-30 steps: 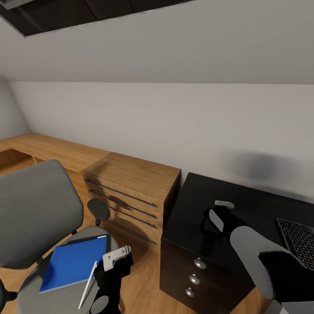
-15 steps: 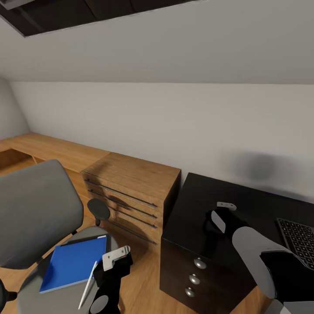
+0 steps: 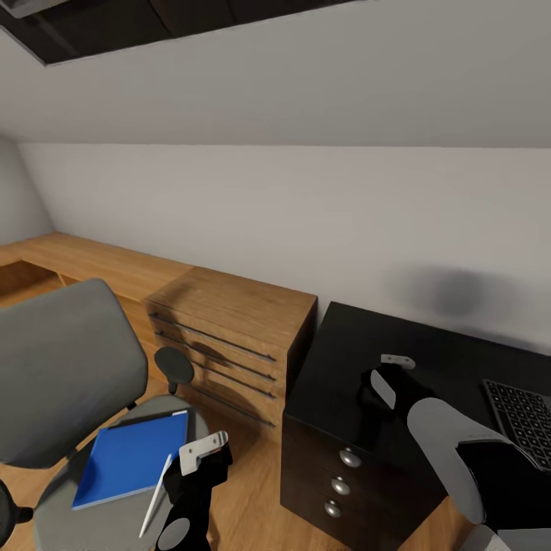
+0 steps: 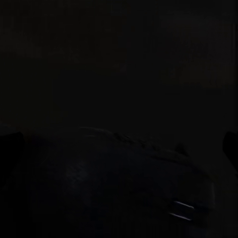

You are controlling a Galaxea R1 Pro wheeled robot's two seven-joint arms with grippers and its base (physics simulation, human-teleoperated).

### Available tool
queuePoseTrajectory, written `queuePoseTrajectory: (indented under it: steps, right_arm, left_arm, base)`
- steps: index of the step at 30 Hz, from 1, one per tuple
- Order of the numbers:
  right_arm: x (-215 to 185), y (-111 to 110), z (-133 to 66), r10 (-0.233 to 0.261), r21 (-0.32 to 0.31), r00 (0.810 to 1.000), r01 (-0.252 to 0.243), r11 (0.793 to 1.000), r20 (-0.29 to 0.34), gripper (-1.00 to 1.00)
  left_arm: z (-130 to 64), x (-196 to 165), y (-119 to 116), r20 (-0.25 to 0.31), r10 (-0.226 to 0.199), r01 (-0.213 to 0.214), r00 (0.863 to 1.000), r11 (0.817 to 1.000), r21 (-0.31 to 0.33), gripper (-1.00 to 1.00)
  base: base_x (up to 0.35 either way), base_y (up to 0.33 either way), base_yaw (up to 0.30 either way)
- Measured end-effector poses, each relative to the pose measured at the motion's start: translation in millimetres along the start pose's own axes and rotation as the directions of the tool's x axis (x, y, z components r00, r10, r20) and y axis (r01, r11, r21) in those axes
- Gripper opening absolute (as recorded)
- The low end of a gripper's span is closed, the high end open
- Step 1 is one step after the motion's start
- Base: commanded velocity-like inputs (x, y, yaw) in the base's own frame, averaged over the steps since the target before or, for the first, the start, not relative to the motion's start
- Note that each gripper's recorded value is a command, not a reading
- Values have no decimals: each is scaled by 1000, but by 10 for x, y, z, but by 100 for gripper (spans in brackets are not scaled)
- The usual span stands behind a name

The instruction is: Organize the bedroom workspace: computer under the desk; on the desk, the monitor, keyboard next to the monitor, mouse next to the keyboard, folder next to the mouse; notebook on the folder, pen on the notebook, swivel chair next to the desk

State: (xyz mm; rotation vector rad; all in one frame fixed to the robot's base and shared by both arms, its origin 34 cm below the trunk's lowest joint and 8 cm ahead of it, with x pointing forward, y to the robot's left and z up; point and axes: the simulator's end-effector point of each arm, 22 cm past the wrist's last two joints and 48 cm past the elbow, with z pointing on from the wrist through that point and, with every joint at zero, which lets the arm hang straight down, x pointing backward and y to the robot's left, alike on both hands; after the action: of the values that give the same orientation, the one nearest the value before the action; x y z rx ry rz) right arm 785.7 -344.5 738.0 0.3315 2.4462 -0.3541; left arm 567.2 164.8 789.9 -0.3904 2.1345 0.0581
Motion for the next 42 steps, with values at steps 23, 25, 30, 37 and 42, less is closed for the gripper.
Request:
queuePoseTrajectory:
  steps: [23, 25, 30, 37, 42]
  right_arm:
    - [1, 1, -2, 1, 0, 1000, -1, 1000, 1, 100]
    - [0, 3, -2, -1, 0, 1000, 1, 1000, 1, 100]
    - [4, 13, -7, -3, -1, 1000, 3, 1000, -3, 100]
    - [6, 15, -5, -5, -1, 1000, 5, 1000, -4, 100]
    - [6, 24, -9, -3, -4, 1000, 3, 1000, -5, 100]
  left_arm:
    - [-1, 0, 1, 0, 0, 0, 1000, 1000, 0, 100]
    - [-1, 0, 2, 0, 0, 0, 1000, 1000, 0, 100]
    - [-1, 0, 2, 0, 0, 0, 1000, 1000, 0, 100]
    - [1, 2, 0, 0, 0, 0, 1000, 1000, 0, 100]
    - [0, 0, 2, 0, 0, 0, 1000, 1000, -1, 100]
  base:
    - [-9, 0, 0]
    - [0, 0, 0]
    - [0, 0, 0]
    - [-89, 0, 0]
    - [-88, 0, 0]
